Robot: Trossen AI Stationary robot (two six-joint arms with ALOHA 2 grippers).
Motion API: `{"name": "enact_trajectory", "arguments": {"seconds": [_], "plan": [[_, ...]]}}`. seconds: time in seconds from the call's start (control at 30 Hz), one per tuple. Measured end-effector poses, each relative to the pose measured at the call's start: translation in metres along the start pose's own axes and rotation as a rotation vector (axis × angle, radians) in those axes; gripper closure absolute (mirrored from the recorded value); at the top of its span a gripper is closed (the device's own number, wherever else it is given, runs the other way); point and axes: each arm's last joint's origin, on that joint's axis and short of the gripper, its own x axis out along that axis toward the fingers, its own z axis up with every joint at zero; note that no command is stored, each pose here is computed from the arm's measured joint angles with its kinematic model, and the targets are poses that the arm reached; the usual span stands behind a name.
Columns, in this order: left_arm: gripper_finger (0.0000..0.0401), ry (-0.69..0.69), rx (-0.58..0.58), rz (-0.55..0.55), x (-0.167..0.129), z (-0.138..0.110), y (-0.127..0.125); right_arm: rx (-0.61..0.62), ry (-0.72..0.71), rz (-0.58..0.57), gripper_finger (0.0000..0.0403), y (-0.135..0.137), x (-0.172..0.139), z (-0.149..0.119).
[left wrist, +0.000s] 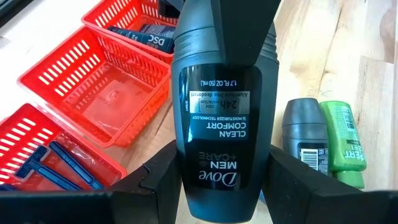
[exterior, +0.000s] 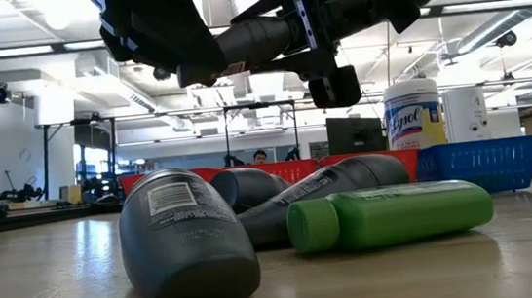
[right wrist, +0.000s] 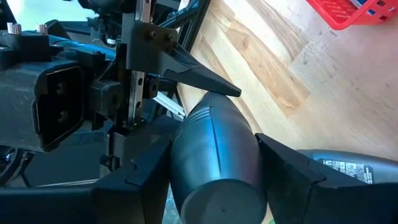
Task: Pick & Place Travel size toiletries
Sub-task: Put the deodorant into the middle red bin
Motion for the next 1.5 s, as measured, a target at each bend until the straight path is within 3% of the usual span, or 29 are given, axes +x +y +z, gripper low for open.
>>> {"name": "enact_trajectory", "arguments": {"seconds": [0.1, 0.33, 0.47, 0.63, 0.8, 0.93, 1.1, 1.27, 1.5], "plan": [[0.0209, 0.001, 0.008, 0.001, 0.000, 0.000, 0.000, -0.001, 0.000, 0.000, 0.0207, 0.000, 0.000, 0.000], [0.0103, 0.074, -0.016, 0.035, -0.008, -0.010, 0.003, -0.003, -0.063, -0.047, 0.0207, -0.002, -0.001, 0.001], [0.0074, 0.100, -0.045, 0.053, -0.024, -0.016, 0.005, -0.019, -0.133, -0.117, 0.0207, -0.003, -0.006, 0.002], [0.0075, 0.063, -0.070, 0.119, -0.048, -0.020, 0.012, -0.076, -0.296, -0.229, 0.0207, 0.005, -0.024, 0.003], [0.0082, 0.090, -0.140, 0.187, -0.058, -0.037, 0.031, -0.180, -0.467, -0.469, 0.0207, 0.017, -0.043, -0.001], [0.0083, 0.086, -0.227, 0.191, -0.061, -0.051, 0.048, -0.282, -0.524, -0.662, 0.0207, 0.032, -0.047, 0.003], [0.0085, 0.077, -0.328, 0.202, -0.063, -0.066, 0.068, -0.330, -0.491, -0.809, 0.0205, 0.037, -0.027, 0.021], [0.0083, 0.072, -0.435, 0.196, -0.068, -0.079, 0.088, -0.335, -0.403, -0.984, 0.0202, 0.023, 0.007, 0.043], [0.0087, 0.043, -0.446, 0.155, -0.079, -0.086, 0.108, -0.368, -0.308, -1.118, 0.0199, 0.014, 0.046, 0.067]]}}
